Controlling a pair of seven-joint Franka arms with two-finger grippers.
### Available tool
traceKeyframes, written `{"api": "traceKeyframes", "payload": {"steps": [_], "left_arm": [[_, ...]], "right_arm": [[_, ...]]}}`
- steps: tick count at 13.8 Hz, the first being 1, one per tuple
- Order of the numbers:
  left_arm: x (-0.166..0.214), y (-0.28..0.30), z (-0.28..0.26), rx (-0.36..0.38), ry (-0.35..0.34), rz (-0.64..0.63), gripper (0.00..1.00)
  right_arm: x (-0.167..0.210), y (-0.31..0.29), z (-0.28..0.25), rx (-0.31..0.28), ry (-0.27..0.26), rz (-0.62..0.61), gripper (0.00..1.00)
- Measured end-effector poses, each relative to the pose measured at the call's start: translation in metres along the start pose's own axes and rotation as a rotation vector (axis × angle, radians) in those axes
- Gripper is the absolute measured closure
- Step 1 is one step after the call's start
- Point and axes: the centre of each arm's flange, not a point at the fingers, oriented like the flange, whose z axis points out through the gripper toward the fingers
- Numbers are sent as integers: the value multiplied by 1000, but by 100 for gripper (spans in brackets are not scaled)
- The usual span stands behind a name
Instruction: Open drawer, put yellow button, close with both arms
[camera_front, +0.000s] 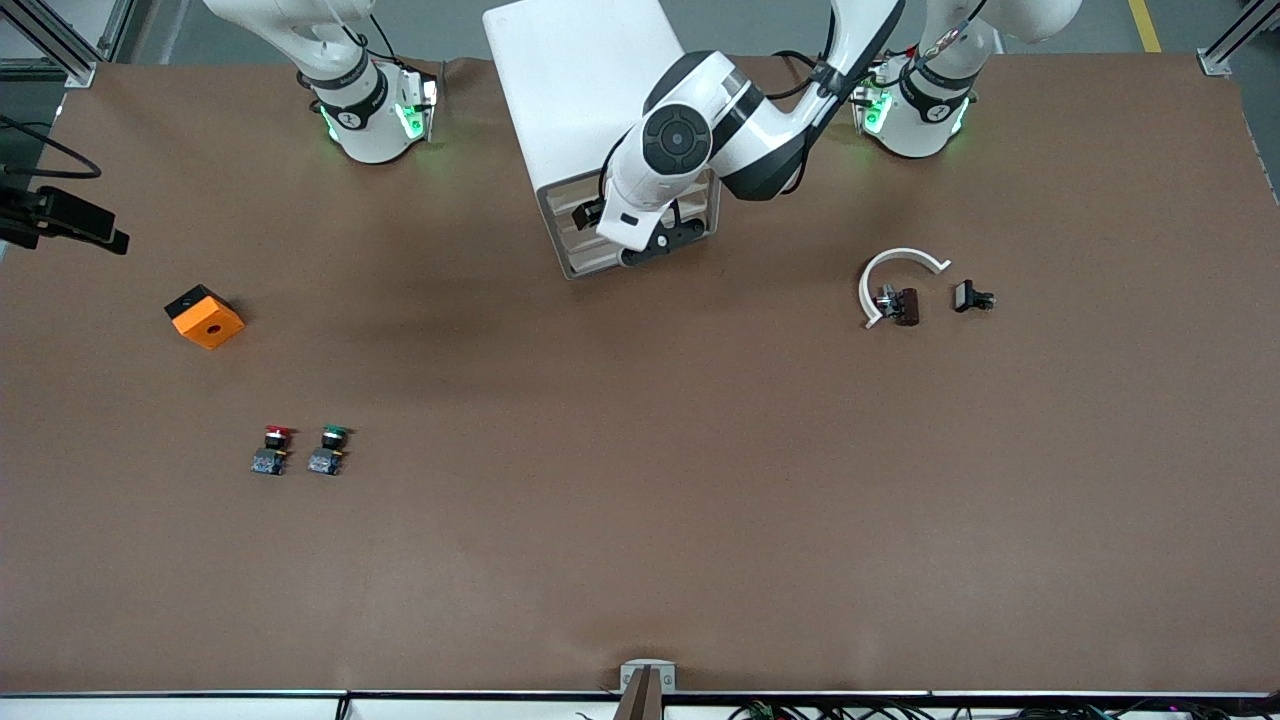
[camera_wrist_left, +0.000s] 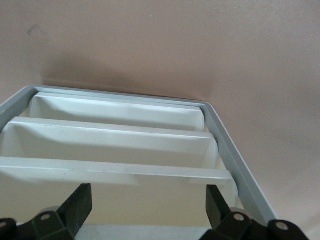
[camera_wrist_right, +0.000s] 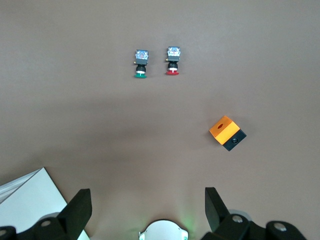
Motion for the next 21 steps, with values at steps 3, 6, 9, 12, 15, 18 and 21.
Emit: {"api": "traceKeyframes", "payload": {"steps": [3,6,9,12,15,18,21], "left_arm": [[1,2,2,-2,-7,-4,0],[1,2,5,6,-13,-6,0],[9,6,1,25,-17,-12,0],[50,12,-42,-29,52,-45,0],[107,5,-114,-99,107,-108,0],[148,-21,-195,-98,165,-149,0],[168,-67,-272,-76,207,-121,0]], "right_arm": [[-7,1,-8,3,38,-1,0],[-14,1,-15,4,54,-1,0],[-20,2,-14,6,51,-1,0],[-28,2,-13,8,47,-1,0],[-34,3,-13,9,52,-2,0],[-41,4,-10,12,69,-2,0],[-45,4,-12,13,77,-1,0]]}}
